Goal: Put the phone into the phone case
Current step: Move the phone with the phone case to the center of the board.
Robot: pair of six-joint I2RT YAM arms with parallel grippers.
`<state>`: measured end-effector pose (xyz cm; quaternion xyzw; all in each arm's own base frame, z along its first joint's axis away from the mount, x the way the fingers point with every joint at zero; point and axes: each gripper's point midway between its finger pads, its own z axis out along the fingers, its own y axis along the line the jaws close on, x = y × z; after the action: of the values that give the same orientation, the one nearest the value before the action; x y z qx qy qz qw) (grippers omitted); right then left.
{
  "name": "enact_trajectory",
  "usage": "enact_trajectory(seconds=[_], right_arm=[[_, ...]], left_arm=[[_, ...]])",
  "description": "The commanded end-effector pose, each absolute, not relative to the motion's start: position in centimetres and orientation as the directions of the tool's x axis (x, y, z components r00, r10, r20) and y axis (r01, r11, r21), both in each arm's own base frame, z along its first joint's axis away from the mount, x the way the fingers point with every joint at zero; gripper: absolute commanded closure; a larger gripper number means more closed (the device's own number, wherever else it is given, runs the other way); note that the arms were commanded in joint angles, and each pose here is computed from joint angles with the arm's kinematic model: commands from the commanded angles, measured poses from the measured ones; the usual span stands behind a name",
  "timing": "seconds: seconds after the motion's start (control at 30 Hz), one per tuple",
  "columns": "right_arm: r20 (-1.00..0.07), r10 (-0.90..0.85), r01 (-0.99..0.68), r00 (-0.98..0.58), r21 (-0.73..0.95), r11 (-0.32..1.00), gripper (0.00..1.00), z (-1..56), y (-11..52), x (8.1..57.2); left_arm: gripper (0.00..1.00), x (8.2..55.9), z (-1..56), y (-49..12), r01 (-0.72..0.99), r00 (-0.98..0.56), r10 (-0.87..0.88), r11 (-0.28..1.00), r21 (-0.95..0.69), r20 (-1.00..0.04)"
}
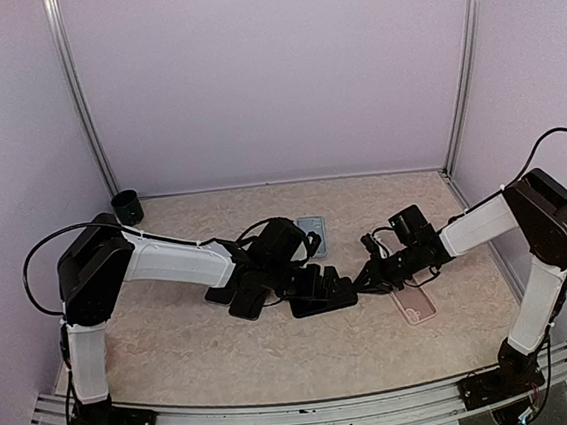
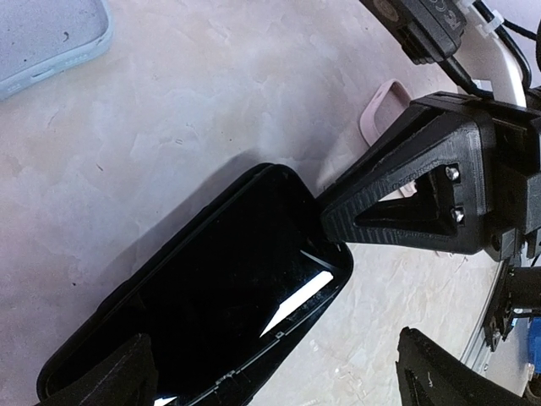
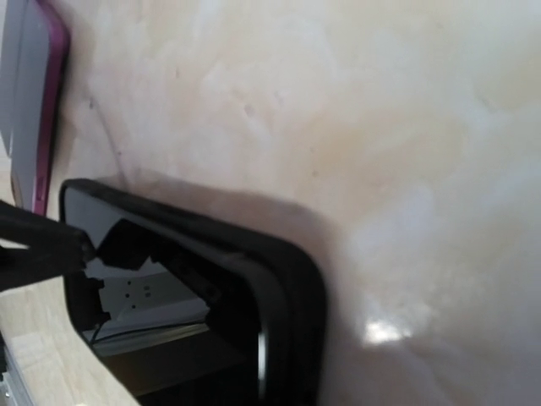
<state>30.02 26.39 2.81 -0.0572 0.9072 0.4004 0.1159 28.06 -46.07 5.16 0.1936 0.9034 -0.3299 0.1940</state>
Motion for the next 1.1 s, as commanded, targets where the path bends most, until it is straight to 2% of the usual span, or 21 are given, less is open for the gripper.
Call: enact_trajectory(seconds=[0.0, 0.27, 0.53, 1.07], right_arm=[[-0.192, -0.002, -0.132, -0.981, 0.668, 0.733, 0.89, 0.3, 24.5, 28.8], [-0.219, -0.01, -0.167, -0.976, 0.711, 0.683, 0.88, 1.6, 25.3, 28.5], [-0.24, -0.05, -0.214, -0.969, 0.728, 0.651, 0.88, 3.0, 27.6, 27.6], [-0.239, -0.16, -0.288, -0.958, 0.763, 0.579, 0.84, 3.8, 32.7, 23.6]], left_arm=[[0.03, 25.6, -1.6, -41.4, 0.396, -0.91, 0.294, 0.822, -0.408, -0.291], [0.02, 26.3, -0.5, -41.3, 0.403, -0.902, 0.287, 0.828, -0.39, -0.323], [0.01, 28.0, 3.3, -40.3, 0.414, -0.869, 0.263, 0.85, -0.326, -0.42], [0.01, 28.3, 3.6, -38.9, 0.384, -0.877, 0.238, 0.871, -0.308, -0.418]])
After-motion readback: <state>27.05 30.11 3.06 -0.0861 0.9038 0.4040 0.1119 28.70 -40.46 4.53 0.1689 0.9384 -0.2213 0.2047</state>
